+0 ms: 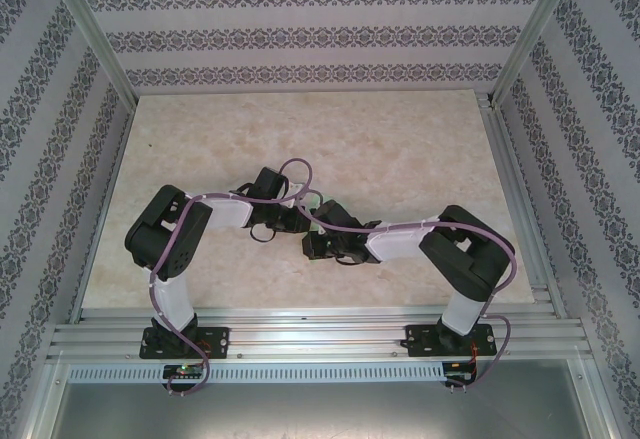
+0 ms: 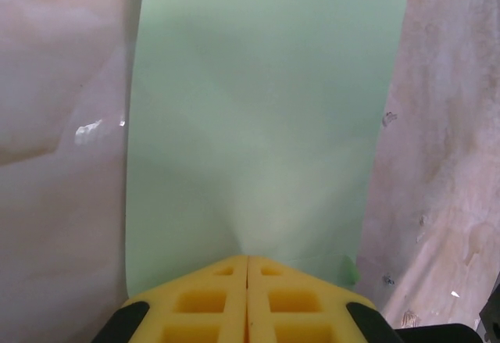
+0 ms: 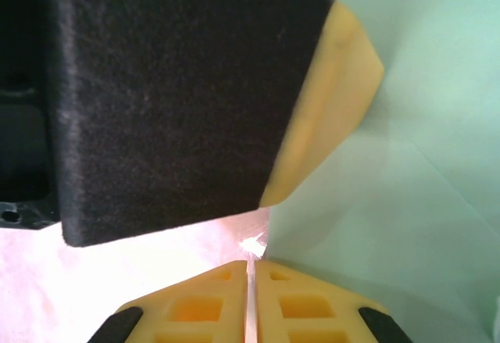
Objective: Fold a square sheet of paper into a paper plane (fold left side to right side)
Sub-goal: Third fold the triangle at the center of the table.
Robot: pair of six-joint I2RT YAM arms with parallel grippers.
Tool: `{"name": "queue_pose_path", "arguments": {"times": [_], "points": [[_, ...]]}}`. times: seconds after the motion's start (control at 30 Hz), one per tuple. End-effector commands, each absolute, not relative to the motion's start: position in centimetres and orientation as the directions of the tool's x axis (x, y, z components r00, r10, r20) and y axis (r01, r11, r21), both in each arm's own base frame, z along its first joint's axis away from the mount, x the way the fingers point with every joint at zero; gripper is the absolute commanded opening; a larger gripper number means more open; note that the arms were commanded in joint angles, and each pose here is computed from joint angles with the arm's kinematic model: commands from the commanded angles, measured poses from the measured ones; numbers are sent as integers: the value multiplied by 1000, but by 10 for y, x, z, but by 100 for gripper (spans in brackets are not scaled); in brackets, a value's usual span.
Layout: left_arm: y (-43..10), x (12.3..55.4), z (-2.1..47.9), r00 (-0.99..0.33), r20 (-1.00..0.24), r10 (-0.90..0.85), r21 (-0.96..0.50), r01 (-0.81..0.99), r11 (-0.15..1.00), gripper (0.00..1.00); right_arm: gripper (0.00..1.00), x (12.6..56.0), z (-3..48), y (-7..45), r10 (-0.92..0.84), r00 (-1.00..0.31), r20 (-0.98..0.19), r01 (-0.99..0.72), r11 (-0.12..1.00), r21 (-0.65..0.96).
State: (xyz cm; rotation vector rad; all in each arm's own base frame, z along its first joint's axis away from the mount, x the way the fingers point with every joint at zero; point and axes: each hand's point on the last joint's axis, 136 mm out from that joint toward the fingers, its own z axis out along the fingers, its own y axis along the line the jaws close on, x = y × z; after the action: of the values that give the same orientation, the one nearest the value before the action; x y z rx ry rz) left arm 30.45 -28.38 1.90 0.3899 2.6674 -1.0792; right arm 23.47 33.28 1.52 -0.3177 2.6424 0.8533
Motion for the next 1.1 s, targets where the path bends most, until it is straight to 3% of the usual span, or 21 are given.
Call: {"name": "queue_pose_path", "arguments": {"times": [0.0, 0.27, 0.63, 0.83, 1.07], "points": [[-277, 299, -8, -935, -302, 186, -569, 333, 752, 6, 11, 216, -1, 328, -131, -930, -343, -302, 805, 510], [-275, 301, -12, -937, -295, 188, -555, 328, 764, 6, 12, 169, -15, 315, -170, -949, -264, -286, 815, 504], [-275, 302, -13, -937, -293, 191, -548, 328, 770, 5, 12, 138, -14, 311, -170, -961, -218, -264, 801, 538], [-276, 302, -11, -935, -297, 195, -551, 335, 765, 5, 13, 145, 15, 312, -157, -951, -265, -285, 773, 566], [-276, 301, -10, -934, -299, 198, -553, 339, 761, 5, 15, 191, 56, 312, -72, -908, -413, -322, 752, 576]]}}
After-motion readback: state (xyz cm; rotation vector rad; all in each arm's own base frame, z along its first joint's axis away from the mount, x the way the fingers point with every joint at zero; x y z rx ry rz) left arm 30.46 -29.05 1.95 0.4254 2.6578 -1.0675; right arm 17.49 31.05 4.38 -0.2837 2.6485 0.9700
